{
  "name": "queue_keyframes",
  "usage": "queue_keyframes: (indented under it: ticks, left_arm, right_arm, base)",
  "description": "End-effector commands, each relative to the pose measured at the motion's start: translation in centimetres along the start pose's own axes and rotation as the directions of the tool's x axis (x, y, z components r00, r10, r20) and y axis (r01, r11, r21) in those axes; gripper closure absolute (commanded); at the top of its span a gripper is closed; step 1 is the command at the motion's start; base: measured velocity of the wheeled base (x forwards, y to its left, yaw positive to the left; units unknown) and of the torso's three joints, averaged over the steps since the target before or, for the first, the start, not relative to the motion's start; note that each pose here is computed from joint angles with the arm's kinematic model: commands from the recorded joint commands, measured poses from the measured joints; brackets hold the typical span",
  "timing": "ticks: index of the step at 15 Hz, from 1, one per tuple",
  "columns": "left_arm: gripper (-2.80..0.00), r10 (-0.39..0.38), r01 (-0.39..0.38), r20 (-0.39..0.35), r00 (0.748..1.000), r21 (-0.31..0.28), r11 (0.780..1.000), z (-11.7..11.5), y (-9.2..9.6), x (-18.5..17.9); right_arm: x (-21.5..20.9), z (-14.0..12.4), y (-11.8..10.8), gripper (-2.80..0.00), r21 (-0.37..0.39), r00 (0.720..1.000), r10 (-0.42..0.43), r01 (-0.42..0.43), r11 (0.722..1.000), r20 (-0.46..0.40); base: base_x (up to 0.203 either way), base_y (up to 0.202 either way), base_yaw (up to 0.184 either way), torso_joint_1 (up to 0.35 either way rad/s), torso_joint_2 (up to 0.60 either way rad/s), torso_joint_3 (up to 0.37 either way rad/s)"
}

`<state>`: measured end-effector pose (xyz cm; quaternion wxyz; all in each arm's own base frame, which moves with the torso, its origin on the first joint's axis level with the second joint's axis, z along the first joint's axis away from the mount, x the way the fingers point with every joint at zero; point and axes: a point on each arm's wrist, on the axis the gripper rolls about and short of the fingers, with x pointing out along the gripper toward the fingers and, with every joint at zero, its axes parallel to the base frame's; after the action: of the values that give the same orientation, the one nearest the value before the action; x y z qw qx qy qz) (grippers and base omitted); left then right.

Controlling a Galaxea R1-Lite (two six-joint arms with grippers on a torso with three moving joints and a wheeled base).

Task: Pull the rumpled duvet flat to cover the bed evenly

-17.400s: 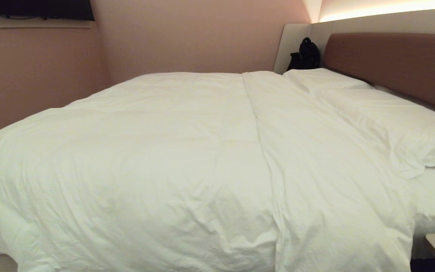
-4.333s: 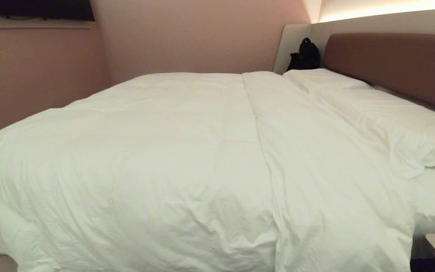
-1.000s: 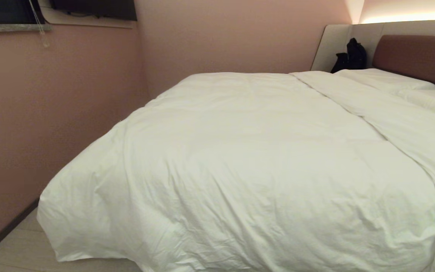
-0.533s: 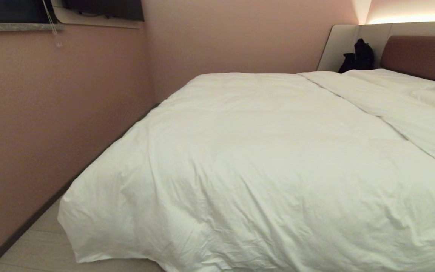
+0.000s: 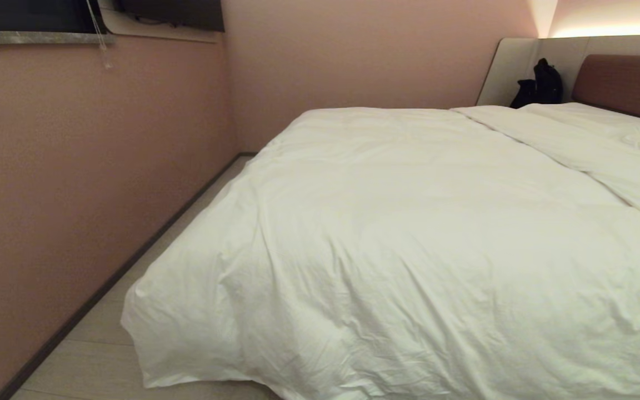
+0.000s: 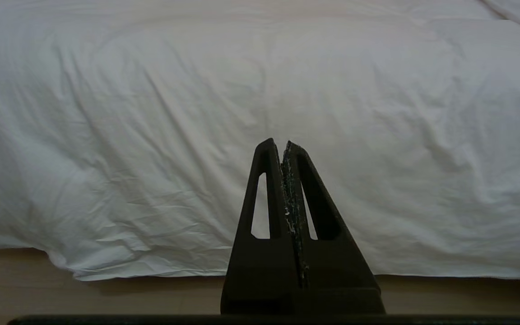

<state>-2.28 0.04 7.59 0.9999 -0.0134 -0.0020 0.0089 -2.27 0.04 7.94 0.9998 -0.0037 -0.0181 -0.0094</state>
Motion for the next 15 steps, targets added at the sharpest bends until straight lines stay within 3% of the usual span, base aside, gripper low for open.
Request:
queue_keyframes:
  ticks: [1, 15]
  left_arm:
    - [0.0, 0.001, -0.001, 0.001, 1.0, -0.001, 1.0, 0.01, 0.0, 0.0]
    - [0.0, 0.001, -0.001, 0.002, 1.0, -0.001, 1.0, 0.02, 0.0, 0.0]
  right_arm:
    - [0.0, 0.0, 0.0, 0.0, -0.001, 1.0, 0.002, -0.002, 1.0, 0.001]
    - [0.0, 0.0, 0.0, 0.0, -0.001, 1.0, 0.0, 0.0, 1.0, 0.001]
  base:
    - [0.0, 0.194, 0.0, 0.003, 0.01, 0.003]
    - [0.0, 0.198, 0.0, 0.002, 0.0, 0.003]
